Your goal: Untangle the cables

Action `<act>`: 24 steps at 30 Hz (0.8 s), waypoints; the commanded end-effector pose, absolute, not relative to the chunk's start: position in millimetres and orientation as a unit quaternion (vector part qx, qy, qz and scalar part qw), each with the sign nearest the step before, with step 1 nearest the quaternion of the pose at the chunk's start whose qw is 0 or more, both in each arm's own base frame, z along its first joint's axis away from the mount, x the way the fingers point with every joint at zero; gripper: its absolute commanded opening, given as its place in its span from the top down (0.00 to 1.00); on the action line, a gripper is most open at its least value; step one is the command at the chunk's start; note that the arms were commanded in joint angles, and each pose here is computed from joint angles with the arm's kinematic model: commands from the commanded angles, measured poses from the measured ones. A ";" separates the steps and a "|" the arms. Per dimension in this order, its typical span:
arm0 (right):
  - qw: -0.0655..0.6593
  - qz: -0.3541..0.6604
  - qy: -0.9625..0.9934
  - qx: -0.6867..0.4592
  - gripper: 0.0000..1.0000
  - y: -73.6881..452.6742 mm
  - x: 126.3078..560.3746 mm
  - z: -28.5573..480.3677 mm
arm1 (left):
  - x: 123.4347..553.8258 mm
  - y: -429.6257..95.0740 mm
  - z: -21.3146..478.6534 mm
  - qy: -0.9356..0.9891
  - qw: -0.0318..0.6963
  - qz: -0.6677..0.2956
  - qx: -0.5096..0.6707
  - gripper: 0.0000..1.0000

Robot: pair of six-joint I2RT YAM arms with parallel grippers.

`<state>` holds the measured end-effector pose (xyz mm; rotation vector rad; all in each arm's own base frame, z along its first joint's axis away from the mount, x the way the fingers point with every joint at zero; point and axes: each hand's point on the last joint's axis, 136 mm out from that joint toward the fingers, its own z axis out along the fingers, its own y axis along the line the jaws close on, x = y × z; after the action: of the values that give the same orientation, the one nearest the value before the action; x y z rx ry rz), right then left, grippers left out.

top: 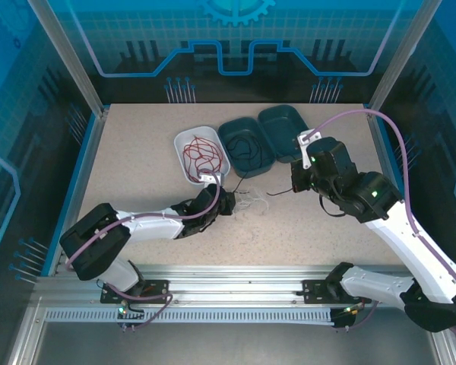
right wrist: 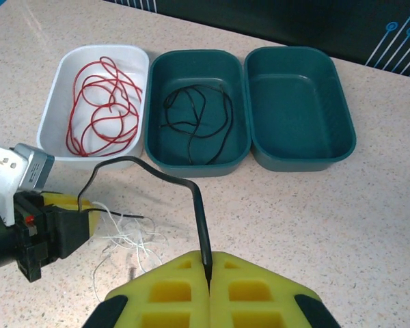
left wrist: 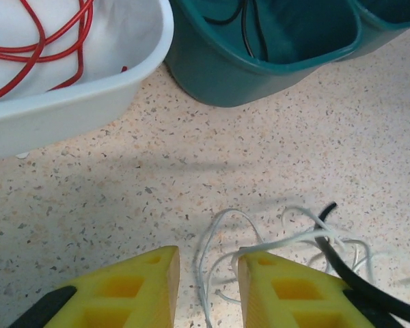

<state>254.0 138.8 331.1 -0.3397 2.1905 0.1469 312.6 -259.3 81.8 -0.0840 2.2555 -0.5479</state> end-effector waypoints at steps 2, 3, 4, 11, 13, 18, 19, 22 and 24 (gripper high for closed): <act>0.468 0.053 0.874 -0.123 1.00 130.0 251.3 350.2 | 309.2 -252.4 63.3 0.902 0.383 -0.197 -0.040 0.74; 0.471 0.056 0.872 -0.121 1.00 130.2 251.0 352.0 | 308.4 -252.7 60.8 0.903 0.380 -0.196 -0.040 0.75; 0.475 0.060 0.870 -0.119 1.00 130.1 250.7 354.0 | 308.3 -252.8 58.9 0.904 0.377 -0.196 -0.040 0.76; 0.493 0.068 0.860 -0.111 1.00 126.3 248.0 369.0 | 306.0 -255.5 51.7 0.909 0.367 -0.196 -0.032 0.77; 0.499 0.074 0.856 -0.110 1.00 125.6 246.2 376.1 | 305.1 -255.4 50.2 0.910 0.365 -0.196 -0.031 0.77; 0.506 0.092 0.851 -0.107 1.00 128.7 244.6 383.8 | 302.4 -276.1 66.3 0.893 0.373 -0.251 0.008 0.69; 0.505 0.095 0.851 -0.106 1.00 129.8 244.7 382.9 | 300.1 -285.8 75.8 0.882 0.379 -0.280 0.028 0.63; 0.508 0.110 0.848 -0.104 1.00 134.6 245.4 384.3 | 290.9 -310.1 109.6 0.836 0.405 -0.359 0.088 0.43; 0.508 0.121 0.847 -0.103 1.00 138.6 246.4 384.7 | 285.0 -320.1 128.1 0.807 0.424 -0.394 0.119 0.26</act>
<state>247.7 131.8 372.5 -0.2687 2.0799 0.2184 293.4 -289.7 73.6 0.1219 2.2392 -0.7627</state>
